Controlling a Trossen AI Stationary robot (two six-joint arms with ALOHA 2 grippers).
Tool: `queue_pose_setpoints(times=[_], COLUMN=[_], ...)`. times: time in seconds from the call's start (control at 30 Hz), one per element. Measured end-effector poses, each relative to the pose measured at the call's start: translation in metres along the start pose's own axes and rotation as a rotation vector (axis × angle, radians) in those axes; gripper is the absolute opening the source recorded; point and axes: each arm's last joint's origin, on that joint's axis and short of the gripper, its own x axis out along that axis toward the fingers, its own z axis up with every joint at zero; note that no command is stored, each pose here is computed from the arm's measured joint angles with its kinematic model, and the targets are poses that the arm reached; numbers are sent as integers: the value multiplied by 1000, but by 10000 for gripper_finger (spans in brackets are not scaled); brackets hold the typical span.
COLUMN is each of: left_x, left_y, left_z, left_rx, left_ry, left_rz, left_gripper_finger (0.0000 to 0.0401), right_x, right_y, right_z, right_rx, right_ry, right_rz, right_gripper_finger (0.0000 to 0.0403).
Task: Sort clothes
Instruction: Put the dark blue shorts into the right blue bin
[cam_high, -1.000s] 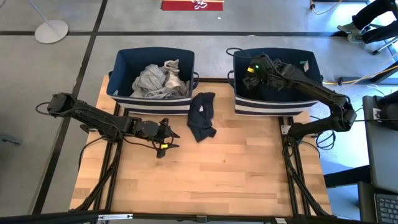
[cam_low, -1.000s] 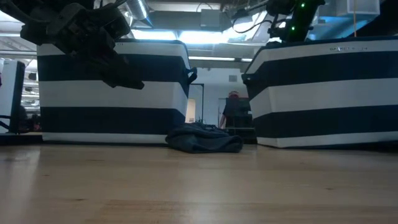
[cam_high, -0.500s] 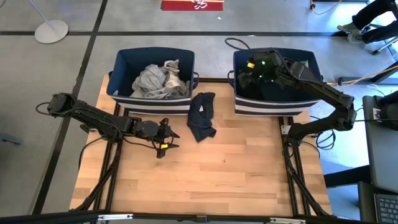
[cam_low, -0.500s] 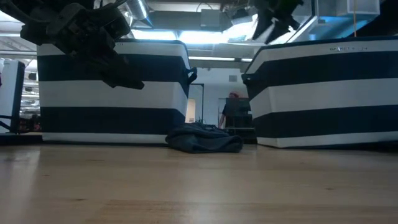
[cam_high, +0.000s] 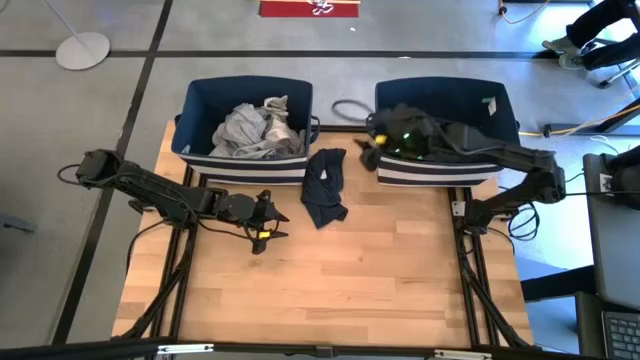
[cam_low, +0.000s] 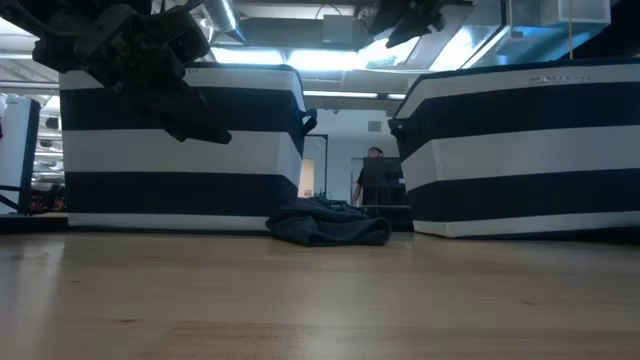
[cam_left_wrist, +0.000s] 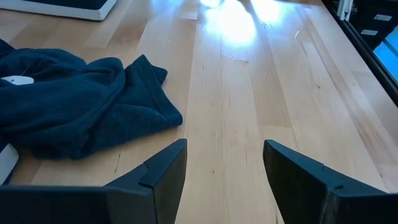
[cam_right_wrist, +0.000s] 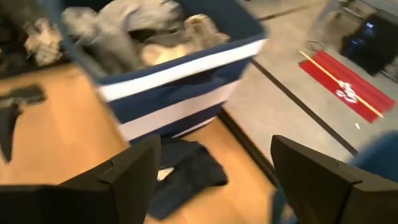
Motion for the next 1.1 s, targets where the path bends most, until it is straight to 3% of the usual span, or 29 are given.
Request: queue_pose_setpoints(times=[0.33, 0.53, 0.9, 1.1], left_x=[0, 0, 0, 0], left_y=[0, 0, 0, 1], left_z=[0, -1, -2, -2], left_rx=[9, 17, 25, 26], left_ry=[3, 10, 21, 25], left_rz=[1, 2, 4, 5], left_gripper_finger=[200, 200, 200, 200], right_x=[59, 92, 148, 175], right_y=[72, 103, 128, 128], right_z=[-23, -47, -90, -115], right_rx=[-230, -352, -393, -315], right_ry=[91, 178, 289, 298], right_rz=[156, 183, 184, 167], right_gripper_finger=[303, 303, 303, 303])
